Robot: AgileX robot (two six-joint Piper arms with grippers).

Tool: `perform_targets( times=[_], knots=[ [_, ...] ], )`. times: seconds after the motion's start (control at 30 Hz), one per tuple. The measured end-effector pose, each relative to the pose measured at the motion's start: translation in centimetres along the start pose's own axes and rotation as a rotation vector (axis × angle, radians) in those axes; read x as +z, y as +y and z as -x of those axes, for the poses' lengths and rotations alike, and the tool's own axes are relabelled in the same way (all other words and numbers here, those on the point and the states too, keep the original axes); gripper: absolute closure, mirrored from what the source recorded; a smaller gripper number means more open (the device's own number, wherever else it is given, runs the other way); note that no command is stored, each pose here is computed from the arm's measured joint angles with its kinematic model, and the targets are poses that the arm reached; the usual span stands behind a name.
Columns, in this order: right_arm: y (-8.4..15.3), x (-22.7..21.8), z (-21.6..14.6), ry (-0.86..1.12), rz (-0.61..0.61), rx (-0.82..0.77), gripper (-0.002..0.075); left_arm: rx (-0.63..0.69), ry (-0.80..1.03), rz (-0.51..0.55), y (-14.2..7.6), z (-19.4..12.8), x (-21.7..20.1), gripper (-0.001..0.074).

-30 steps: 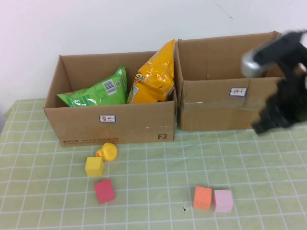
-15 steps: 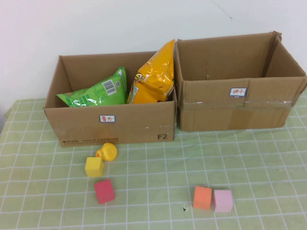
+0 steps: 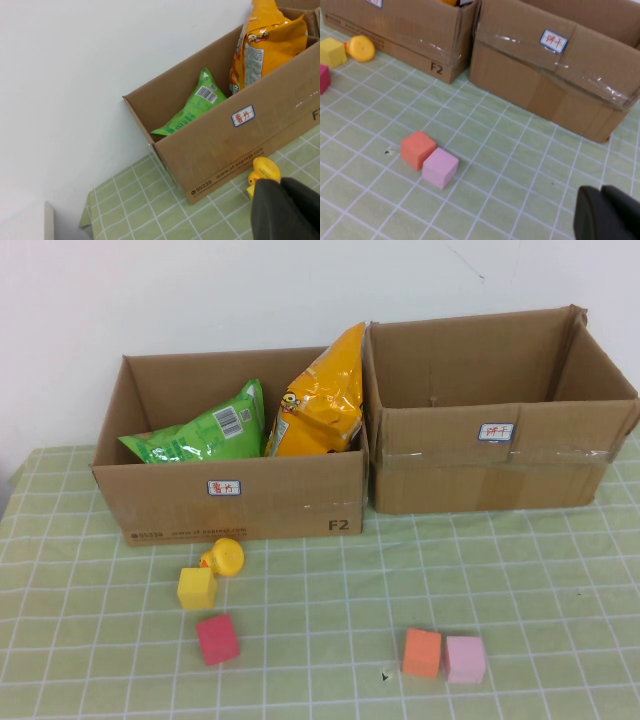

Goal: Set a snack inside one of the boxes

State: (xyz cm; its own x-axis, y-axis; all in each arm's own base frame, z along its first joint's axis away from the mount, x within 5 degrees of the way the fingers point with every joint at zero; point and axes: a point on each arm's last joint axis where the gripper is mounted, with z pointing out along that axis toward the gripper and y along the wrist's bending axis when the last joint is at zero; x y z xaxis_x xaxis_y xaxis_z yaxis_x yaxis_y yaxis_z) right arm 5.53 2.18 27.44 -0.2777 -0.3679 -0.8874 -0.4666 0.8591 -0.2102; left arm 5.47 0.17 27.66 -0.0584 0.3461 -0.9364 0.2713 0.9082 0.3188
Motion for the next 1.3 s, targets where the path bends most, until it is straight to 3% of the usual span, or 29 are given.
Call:
perform_targets(
  times=[0.7, 0.9, 1.13, 1.3],
  knots=[
    [0.1, 0.0, -0.3, 0.036, 0.013, 0.01, 0.0725, -0.014, -0.016, 0.017, 0.2, -0.1, -0.4, 0.0736],
    [0.1, 0.0, -0.3, 0.038, 0.013, 0.012, 0.0726, -0.111, 0.001, 0.127, 0.6, -0.5, -1.3, 0.0736],
    [0.1, 0.0, -0.4, 0.039, 0.015, 0.013, 0.0726, -0.335, 0.127, 0.198, -0.7, -3.5, -0.4, 0.0736],
    [0.1, 0.0, -0.4, 0.039, 0.015, 0.013, 0.0726, -0.347, 0.106, 0.185, -2.3, -6.5, 1.2, 0.0736]
  ],
)
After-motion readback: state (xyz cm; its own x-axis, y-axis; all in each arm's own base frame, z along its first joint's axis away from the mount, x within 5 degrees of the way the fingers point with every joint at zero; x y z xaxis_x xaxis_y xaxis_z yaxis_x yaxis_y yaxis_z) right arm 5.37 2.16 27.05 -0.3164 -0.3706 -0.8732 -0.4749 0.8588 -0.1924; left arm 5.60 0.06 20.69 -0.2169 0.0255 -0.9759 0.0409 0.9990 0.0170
